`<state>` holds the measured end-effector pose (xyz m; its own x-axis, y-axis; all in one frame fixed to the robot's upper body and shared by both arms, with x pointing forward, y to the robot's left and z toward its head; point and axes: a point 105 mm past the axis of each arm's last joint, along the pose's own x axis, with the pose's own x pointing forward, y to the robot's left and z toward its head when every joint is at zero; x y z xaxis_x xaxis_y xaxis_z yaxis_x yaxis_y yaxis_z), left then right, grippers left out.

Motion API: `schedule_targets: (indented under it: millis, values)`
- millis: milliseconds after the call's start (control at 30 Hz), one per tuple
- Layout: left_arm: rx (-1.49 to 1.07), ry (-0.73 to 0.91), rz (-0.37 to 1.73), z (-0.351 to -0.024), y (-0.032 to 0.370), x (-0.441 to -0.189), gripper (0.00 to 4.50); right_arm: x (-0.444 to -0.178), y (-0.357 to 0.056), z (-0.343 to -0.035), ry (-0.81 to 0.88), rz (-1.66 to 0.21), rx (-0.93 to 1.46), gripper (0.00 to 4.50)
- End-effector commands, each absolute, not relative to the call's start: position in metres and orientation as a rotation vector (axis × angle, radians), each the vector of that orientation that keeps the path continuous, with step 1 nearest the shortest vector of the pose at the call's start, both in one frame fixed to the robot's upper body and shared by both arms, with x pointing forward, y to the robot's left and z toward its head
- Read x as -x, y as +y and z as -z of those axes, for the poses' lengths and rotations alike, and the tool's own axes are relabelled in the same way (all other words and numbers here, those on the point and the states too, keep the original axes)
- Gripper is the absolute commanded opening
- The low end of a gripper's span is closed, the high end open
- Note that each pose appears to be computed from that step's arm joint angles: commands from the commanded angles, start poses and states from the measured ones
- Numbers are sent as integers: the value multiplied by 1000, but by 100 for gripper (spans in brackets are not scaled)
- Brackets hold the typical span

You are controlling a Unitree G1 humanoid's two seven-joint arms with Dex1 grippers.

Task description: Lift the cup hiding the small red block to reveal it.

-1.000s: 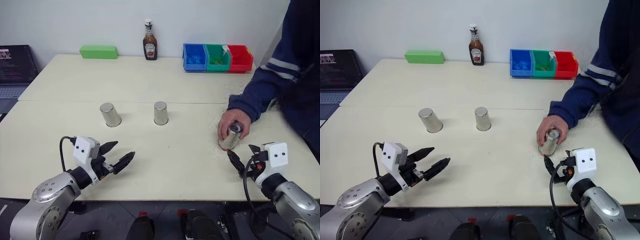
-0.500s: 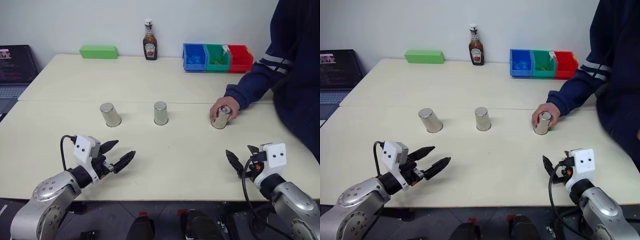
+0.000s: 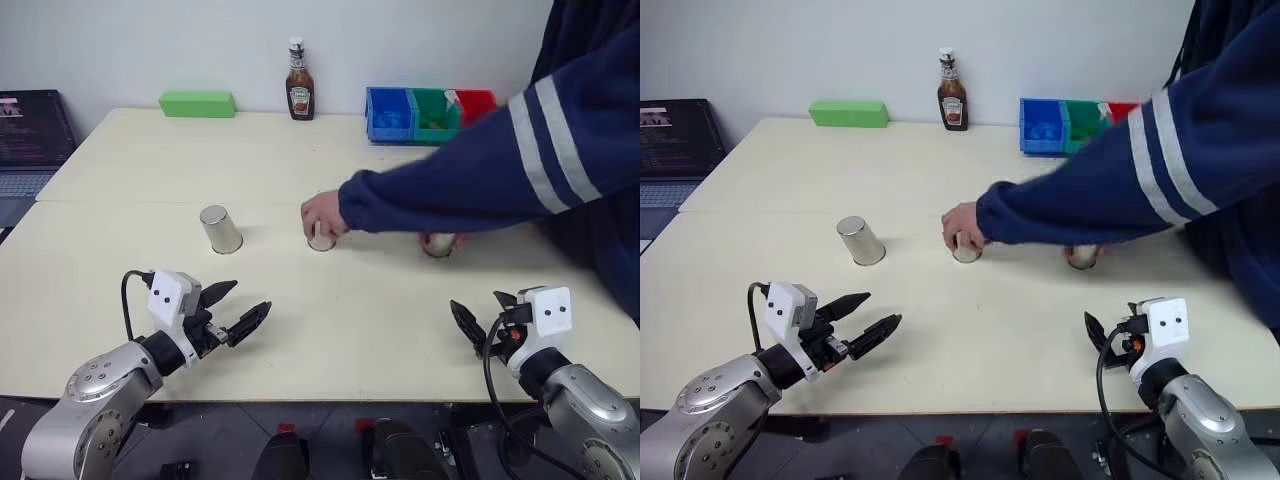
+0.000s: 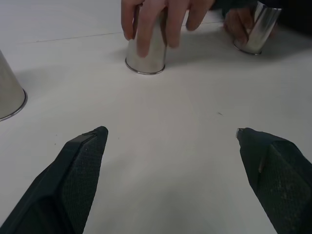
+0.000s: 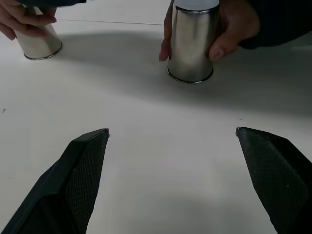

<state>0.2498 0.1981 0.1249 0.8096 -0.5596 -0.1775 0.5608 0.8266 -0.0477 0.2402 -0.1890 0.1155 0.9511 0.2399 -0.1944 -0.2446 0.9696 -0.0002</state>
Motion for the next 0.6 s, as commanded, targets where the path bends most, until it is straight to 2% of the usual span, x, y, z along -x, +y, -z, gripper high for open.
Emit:
schedule_targets:
  millis: [33,600]
  values:
    - [-37,156,614,-133,197,-251,450,-239,-186,-126,143,-259,34,444]
    - [-41,153,608,-134,199,-251,450,-240,-185,-123,140,-261,29,444]
